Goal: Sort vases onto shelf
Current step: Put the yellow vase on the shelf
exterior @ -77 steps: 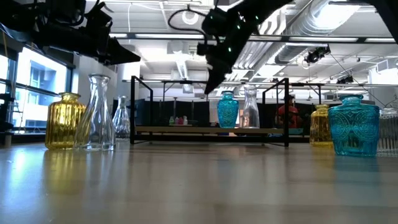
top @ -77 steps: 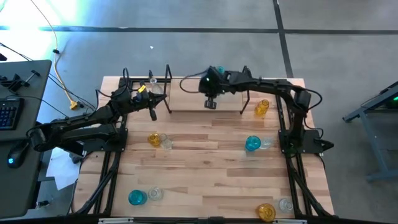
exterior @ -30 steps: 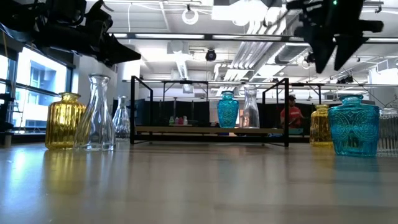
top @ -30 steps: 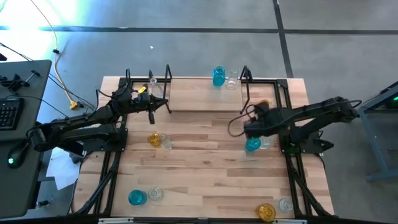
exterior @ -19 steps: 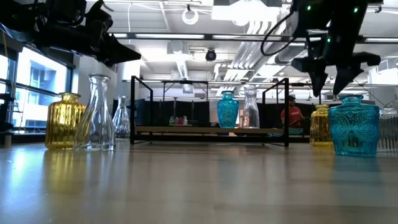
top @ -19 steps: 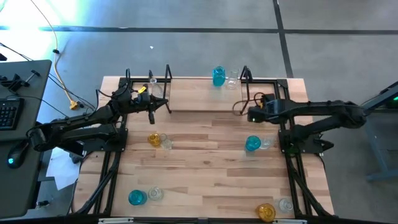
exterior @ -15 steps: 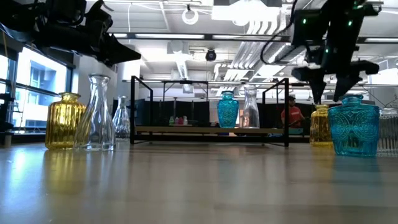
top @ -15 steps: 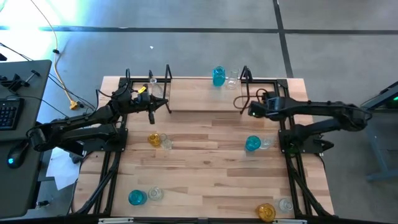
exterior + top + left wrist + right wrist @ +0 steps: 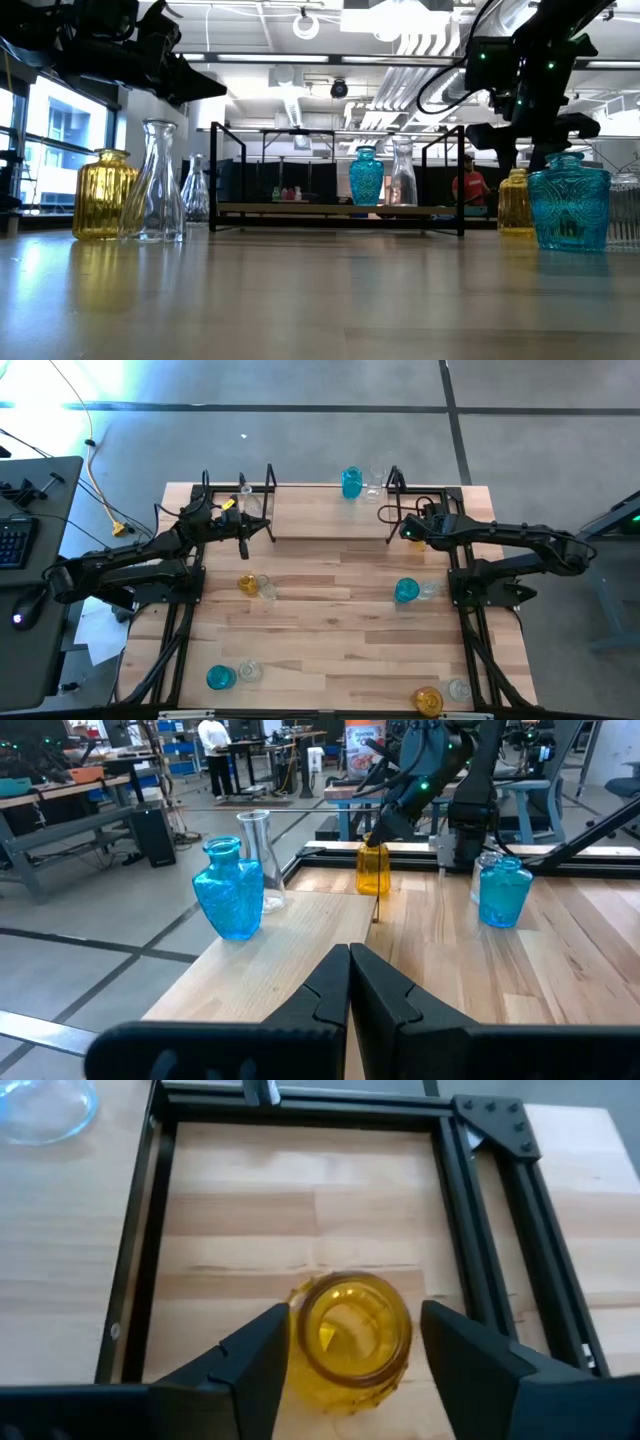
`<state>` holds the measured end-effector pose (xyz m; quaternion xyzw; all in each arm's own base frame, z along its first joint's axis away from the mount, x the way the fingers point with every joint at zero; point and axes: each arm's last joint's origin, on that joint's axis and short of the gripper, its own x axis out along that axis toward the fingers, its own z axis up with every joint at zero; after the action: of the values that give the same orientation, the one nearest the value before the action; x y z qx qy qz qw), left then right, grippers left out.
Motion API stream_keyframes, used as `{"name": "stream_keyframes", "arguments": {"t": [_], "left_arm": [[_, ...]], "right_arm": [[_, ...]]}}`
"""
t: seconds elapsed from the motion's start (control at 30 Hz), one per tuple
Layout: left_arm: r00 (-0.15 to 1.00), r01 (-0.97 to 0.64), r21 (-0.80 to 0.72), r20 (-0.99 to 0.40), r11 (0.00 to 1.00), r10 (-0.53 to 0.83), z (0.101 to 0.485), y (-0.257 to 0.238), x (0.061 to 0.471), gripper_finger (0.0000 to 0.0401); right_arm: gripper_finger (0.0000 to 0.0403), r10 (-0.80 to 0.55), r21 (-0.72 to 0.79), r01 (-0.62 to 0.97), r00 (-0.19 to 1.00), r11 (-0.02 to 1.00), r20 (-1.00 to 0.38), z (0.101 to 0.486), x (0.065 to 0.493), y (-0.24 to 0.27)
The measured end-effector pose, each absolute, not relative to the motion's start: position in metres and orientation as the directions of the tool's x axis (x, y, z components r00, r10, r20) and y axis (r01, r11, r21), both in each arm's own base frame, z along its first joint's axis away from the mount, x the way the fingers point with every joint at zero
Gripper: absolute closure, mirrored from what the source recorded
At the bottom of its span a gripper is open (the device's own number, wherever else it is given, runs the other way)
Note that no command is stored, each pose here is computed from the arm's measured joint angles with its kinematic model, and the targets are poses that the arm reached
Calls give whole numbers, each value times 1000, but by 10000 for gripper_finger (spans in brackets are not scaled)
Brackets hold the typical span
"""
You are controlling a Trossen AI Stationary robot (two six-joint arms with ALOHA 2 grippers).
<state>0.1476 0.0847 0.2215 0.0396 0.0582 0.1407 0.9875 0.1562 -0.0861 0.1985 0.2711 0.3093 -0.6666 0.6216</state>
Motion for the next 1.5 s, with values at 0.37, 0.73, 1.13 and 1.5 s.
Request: {"name": "stream_keyframes", "arguments": {"t": [0.37, 0.73, 1.13, 1.5], "left_arm": [[954, -273, 94, -105, 957, 282, 221, 85, 148, 401], [953, -273, 94, -106, 957, 283, 221, 85, 148, 401], [953, -273, 95, -106, 957, 283, 221, 85, 148, 401], [954, -274, 96, -99, 957, 283, 222, 85, 148, 401]], "right_arm": [[290, -661, -81, 996, -84, -35, -746, 199, 156, -86], [288, -643, -139, 990, -104, 5, -759, 252, 157, -86], [286, -794, -116, 990, -5, 82, -607, 375, 154, -83], [285, -810, -215, 850, 338, 482, -480, 424, 257, -76]]}}
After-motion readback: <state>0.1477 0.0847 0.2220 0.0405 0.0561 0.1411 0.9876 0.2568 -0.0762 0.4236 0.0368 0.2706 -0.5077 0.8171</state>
